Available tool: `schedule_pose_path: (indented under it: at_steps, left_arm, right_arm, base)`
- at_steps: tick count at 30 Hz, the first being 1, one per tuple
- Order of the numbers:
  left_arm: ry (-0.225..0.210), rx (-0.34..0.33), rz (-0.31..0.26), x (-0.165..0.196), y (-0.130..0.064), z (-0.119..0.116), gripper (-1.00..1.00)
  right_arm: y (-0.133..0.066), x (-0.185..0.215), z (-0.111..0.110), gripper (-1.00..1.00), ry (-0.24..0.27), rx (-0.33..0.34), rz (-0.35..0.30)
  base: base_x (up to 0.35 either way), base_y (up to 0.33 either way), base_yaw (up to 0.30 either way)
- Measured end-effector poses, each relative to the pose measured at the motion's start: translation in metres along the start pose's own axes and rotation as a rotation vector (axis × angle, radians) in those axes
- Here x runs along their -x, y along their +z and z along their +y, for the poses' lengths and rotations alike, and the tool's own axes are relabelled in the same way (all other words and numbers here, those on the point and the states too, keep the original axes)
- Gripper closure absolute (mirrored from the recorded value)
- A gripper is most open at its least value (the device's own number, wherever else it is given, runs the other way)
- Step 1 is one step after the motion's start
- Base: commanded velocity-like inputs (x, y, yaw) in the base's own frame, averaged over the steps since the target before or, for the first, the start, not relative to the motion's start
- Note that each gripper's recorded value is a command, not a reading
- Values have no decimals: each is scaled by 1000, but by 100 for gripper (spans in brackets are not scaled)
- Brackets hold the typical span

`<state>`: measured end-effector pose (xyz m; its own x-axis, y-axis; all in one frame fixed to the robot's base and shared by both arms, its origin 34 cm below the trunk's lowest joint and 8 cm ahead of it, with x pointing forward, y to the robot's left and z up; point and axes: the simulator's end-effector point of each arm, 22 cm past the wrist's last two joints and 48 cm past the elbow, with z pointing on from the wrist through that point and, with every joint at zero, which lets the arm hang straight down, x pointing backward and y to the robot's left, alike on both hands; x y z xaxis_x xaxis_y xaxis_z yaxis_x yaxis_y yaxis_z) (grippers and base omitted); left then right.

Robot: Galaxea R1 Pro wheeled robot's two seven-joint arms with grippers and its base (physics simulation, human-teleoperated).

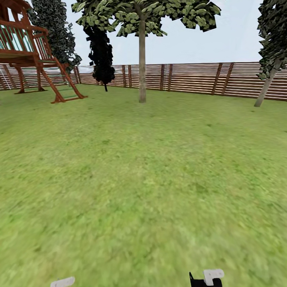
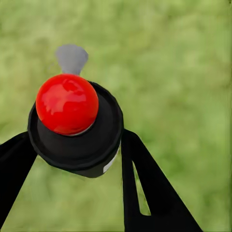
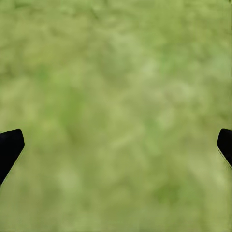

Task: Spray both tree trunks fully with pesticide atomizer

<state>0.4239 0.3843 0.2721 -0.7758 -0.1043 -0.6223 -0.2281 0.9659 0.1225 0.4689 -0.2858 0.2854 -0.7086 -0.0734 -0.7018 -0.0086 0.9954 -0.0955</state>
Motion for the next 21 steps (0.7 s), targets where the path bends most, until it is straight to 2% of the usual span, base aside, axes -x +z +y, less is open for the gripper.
schedule_pose_path:
  at_steps: [21]
  left_arm:
    - [0, 0, 0, 0, 0, 0, 100]
  right_arm:
    - [0, 0, 0, -100, 0, 0, 0]
  base:
    - [339, 0, 0]
